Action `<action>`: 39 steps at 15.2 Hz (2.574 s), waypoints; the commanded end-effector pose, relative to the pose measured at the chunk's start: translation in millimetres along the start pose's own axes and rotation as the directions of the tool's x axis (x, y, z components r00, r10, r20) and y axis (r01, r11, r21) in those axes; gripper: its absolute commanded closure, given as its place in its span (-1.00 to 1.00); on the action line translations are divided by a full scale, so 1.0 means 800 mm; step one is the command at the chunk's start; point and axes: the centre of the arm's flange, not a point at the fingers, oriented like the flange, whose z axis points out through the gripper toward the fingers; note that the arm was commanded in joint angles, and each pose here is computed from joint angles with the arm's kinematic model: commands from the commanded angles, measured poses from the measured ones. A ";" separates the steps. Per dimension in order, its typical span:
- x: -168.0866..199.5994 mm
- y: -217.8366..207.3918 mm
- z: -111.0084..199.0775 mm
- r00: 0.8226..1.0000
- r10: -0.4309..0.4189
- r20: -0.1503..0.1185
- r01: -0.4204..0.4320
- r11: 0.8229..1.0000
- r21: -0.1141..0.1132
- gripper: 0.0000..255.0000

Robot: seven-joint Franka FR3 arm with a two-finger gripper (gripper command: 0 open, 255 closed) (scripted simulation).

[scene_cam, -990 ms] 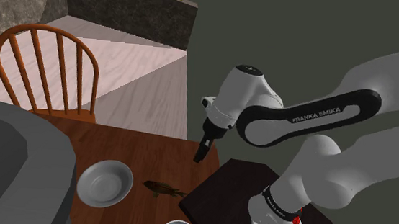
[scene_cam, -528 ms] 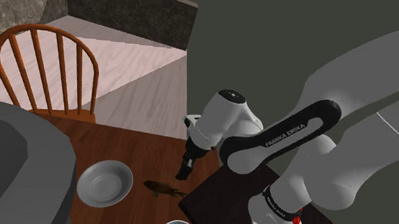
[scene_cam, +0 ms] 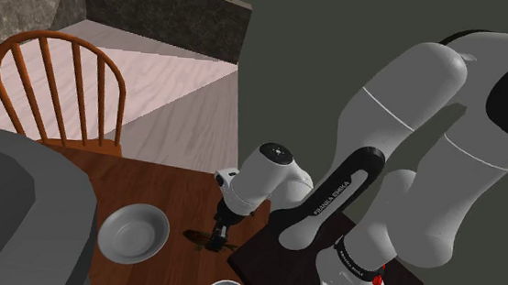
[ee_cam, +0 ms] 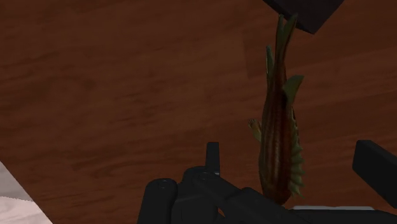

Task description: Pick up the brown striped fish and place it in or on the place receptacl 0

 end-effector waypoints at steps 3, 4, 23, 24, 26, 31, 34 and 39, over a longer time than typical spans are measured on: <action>0.000 -0.001 0.027 1.000 -0.002 -0.001 0.002 1.000 0.001 -1.00; 0.000 -0.001 0.031 1.000 -0.002 -0.001 0.002 1.000 0.001 -1.00; 0.002 -0.001 0.018 1.000 -0.002 -0.001 0.002 1.000 0.001 1.00; 0.004 -0.002 0.011 1.000 -0.002 -0.001 0.002 1.000 0.001 1.00; 0.006 -0.002 -0.002 1.000 -0.002 -0.001 0.002 1.000 0.001 1.00; 0.012 -0.003 -0.034 1.000 -0.002 -0.001 0.002 1.000 0.001 1.00; 0.016 -0.004 -0.053 1.000 -0.002 -0.001 0.002 1.000 0.001 1.00; 0.022 -0.005 -0.086 1.000 -0.002 -0.001 0.002 1.000 0.001 1.00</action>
